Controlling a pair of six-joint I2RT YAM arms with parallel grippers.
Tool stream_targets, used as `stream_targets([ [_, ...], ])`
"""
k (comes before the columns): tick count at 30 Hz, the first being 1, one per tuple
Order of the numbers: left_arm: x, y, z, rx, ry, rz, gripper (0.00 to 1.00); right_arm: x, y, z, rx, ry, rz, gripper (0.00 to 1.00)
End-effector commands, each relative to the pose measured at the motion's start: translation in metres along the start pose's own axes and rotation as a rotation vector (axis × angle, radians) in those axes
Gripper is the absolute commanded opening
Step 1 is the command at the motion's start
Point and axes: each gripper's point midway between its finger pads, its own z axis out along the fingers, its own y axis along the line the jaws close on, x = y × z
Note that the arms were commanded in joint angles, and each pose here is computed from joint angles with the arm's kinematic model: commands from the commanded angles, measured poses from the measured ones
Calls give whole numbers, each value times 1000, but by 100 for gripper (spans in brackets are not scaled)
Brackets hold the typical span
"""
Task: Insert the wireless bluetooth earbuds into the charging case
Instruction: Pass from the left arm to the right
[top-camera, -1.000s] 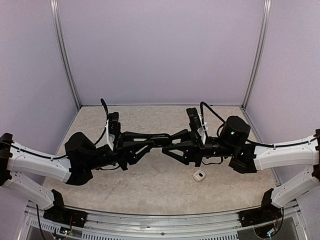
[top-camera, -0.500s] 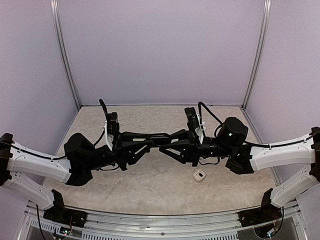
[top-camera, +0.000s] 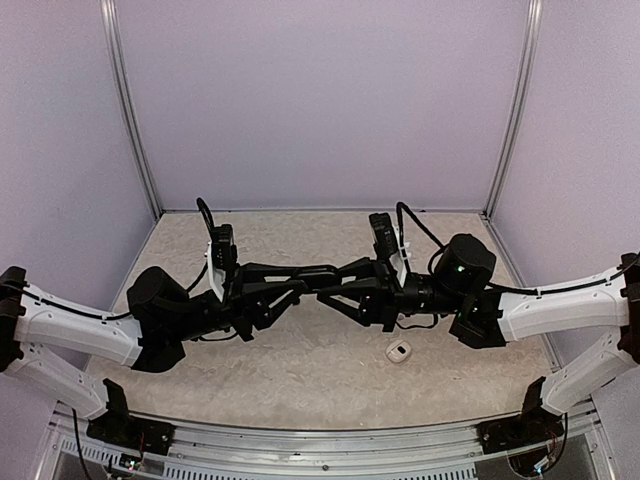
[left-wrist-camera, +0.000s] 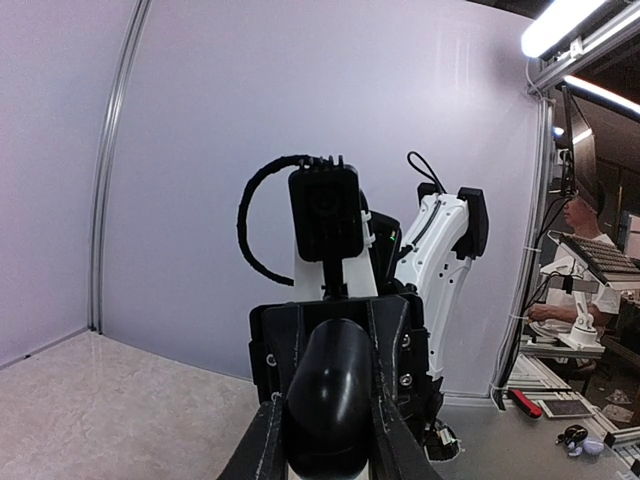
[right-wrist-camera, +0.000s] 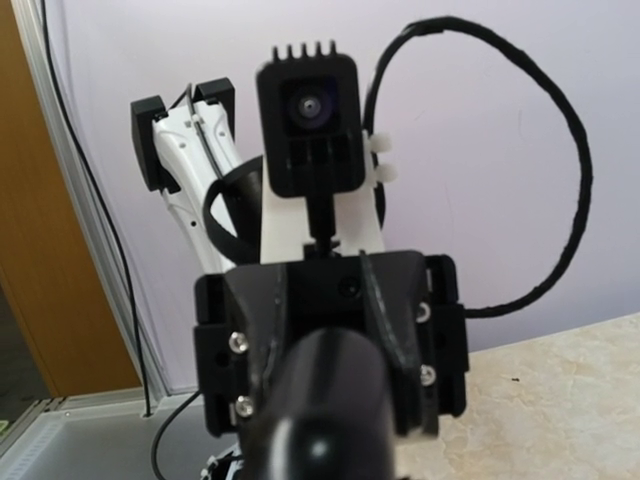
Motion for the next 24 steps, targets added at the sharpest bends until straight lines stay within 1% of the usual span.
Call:
stream_targets([
  [1, 1, -2, -2, -1, -7, 16, 0, -17, 11, 6, -43, -47, -24, 32],
  [5, 2, -2, -1, -4, -3, 26, 0, -18, 11, 6, -42, -48, -21, 34],
  [8, 2, -2, 0, -5, -2, 25, 0, -17, 11, 6, -42, -48, -22, 31],
  [12, 3, -1, 0, -12, 0, 27, 0, -16, 12, 5, -45, -44, -22, 22],
  [13, 4, 0, 0, -17, 6, 26, 5, -16, 12, 5, -44, -42, -24, 21],
  [16, 8, 2, 1, -31, 38, 22, 34, -13, 10, 4, -29, -24, -36, 19],
  [17, 8, 2, 1, -34, 51, 21, 40, -12, 9, 4, -20, -15, -40, 19],
  [20, 6, 7, 0, -72, 80, 23, 49, -7, 4, 0, 24, 21, -62, 17],
  [24, 4, 14, -2, -126, 104, 19, 51, 1, -1, -4, 64, 74, -89, 13],
])
